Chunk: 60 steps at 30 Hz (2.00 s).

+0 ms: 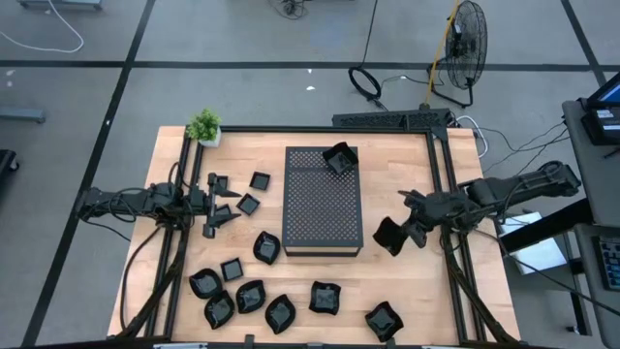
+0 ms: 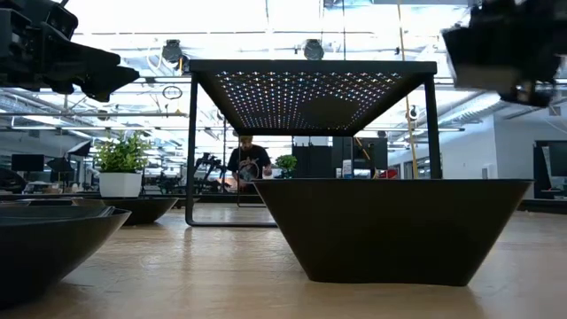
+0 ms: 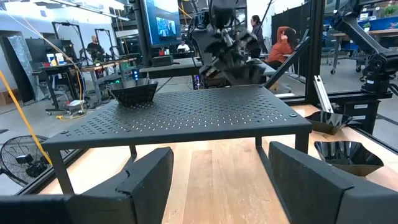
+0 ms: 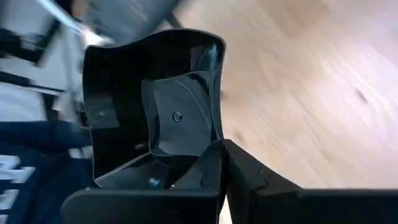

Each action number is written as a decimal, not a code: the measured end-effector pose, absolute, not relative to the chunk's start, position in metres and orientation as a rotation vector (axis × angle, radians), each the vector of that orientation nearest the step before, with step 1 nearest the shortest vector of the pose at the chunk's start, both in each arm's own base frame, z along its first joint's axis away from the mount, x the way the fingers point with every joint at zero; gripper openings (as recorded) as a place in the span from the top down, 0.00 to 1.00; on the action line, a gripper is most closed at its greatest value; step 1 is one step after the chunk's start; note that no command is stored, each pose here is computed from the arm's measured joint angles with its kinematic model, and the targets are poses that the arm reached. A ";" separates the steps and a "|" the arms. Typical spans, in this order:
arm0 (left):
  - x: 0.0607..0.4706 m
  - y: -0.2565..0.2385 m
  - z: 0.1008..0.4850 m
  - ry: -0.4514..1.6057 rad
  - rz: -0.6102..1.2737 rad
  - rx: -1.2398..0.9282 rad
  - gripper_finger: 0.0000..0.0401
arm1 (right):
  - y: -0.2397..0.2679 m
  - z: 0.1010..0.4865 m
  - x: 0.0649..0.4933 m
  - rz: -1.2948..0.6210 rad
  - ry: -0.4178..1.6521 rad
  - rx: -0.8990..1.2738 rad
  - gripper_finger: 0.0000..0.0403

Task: Pick & Place Mini shaped plates
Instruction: Stack the black distorted square plate on top of the black distorted square plate on the shelf

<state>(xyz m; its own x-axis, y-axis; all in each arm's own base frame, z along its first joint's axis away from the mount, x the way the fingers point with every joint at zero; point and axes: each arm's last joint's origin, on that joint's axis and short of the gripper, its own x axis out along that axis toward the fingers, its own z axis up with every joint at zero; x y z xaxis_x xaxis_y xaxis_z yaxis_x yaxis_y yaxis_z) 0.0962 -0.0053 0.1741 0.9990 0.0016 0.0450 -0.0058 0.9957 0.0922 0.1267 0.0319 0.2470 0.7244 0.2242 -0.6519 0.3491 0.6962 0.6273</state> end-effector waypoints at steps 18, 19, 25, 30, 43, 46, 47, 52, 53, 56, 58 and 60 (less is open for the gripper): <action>0.096 -0.005 0.174 -0.045 0.004 0.093 0.33 | -0.010 0.291 0.183 -0.388 0.026 0.465 1.00; 0.096 -0.005 0.174 -0.045 0.004 0.093 0.33 | -0.014 0.292 0.187 -0.398 -0.004 0.463 1.00; 0.096 -0.005 0.174 -0.045 0.003 0.093 0.33 | -0.041 0.310 0.208 -0.538 0.063 0.429 1.00; 0.096 -0.005 0.174 -0.045 0.004 0.093 0.33 | -0.065 0.341 0.227 -0.598 0.185 0.412 1.00; 0.096 -0.005 0.174 -0.045 0.003 0.093 0.33 | -0.134 0.353 0.258 -0.499 0.552 0.756 1.00; 0.096 -0.005 0.174 -0.045 0.004 0.093 0.33 | -0.141 0.338 0.256 -0.506 0.658 0.849 1.00; 0.096 -0.005 0.174 -0.045 0.004 0.093 0.33 | -0.142 0.335 0.256 -0.508 0.680 0.866 1.00; 0.096 -0.005 0.174 -0.045 0.004 0.092 0.33 | -0.142 0.331 0.256 -0.521 0.711 0.895 1.00; 0.096 -0.005 0.174 -0.045 0.004 0.092 0.33 | -0.142 0.331 0.256 -0.523 0.708 0.900 1.00; 0.096 -0.005 0.174 -0.045 0.004 0.093 0.33 | -0.142 0.331 0.255 -0.532 0.713 0.915 1.00; 0.096 -0.005 0.174 -0.045 0.004 0.093 0.33 | -0.142 0.330 0.255 -0.540 0.718 0.930 1.00; 0.096 -0.005 0.174 -0.045 0.004 0.093 0.33 | -0.142 0.330 0.255 -0.545 0.718 0.940 1.00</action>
<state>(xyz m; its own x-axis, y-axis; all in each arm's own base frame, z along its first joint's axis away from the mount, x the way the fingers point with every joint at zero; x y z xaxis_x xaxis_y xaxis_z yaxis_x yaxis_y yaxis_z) 0.0962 -0.0053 0.1741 0.9990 0.0020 0.0450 -0.0061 0.9957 0.0925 0.2548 -0.1417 0.3301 0.6478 -0.1108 -0.7537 0.6959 0.4886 0.5263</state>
